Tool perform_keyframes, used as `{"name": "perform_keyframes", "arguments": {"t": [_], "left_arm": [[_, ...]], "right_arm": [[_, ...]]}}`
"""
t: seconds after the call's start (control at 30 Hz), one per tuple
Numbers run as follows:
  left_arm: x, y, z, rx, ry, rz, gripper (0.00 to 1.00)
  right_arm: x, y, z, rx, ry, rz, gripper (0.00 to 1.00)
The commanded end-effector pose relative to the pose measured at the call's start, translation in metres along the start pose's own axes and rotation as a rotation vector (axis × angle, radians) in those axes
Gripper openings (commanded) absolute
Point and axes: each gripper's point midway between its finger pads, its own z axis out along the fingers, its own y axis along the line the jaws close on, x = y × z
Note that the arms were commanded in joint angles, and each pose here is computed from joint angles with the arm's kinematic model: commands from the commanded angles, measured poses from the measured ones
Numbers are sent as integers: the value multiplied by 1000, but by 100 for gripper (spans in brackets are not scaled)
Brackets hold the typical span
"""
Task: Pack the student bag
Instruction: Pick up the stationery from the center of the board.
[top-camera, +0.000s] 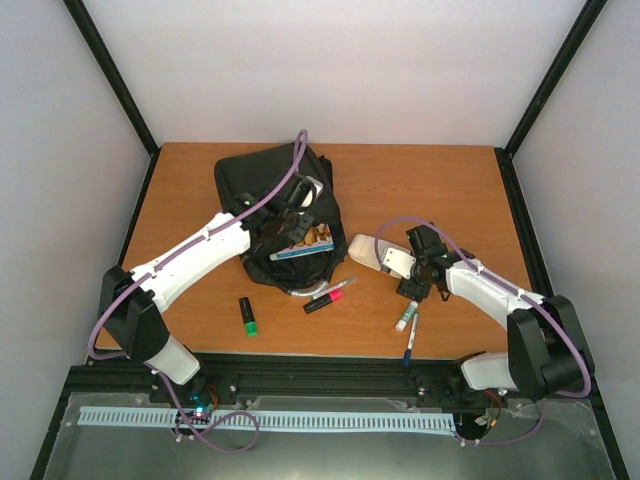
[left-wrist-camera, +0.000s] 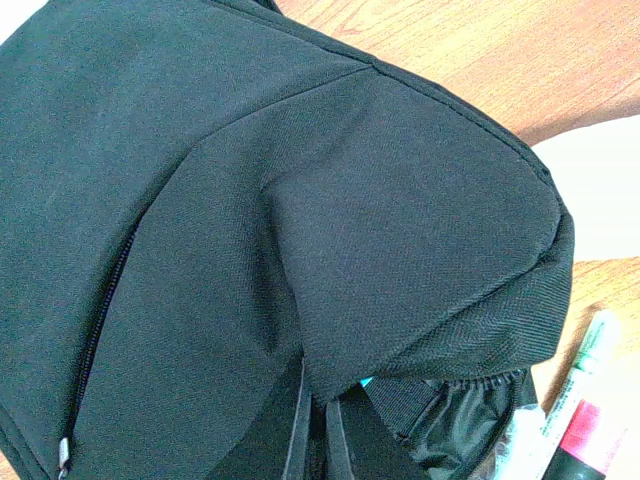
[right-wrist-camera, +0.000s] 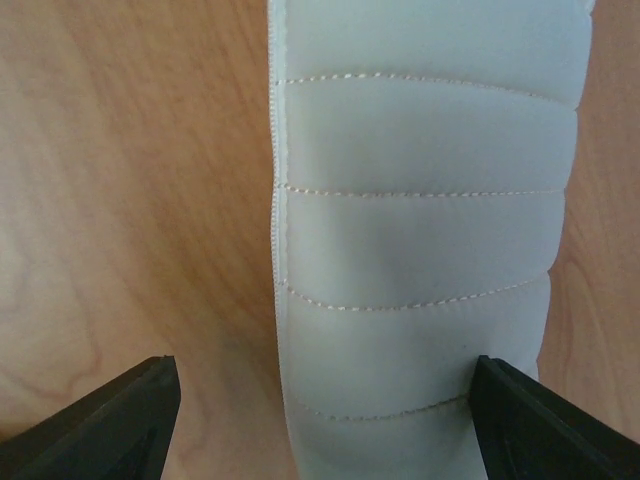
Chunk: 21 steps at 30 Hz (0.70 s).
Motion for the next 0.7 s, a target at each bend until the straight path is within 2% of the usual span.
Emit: {"name": "perform_keyframes", "arguments": {"t": [0.0, 0.2, 0.33, 0.53, 0.67], "left_arm": [[-31, -2, -16, 33, -99, -48, 1], [-32, -2, -17, 35, -103, -49, 2], [-32, -2, -18, 35, -103, -49, 1], [-33, -2, -20, 36, -109, -50, 2], [-34, -1, -22, 34, -115, -52, 2]], "right_arm": [[-3, -20, 12, 110, 30, -42, 81], [-1, -30, 33, 132, 77, -27, 73], [-5, -49, 38, 196, 89, 3, 64], [-12, -77, 38, 225, 71, 60, 37], [-18, -87, 25, 206, 37, 107, 27]]}}
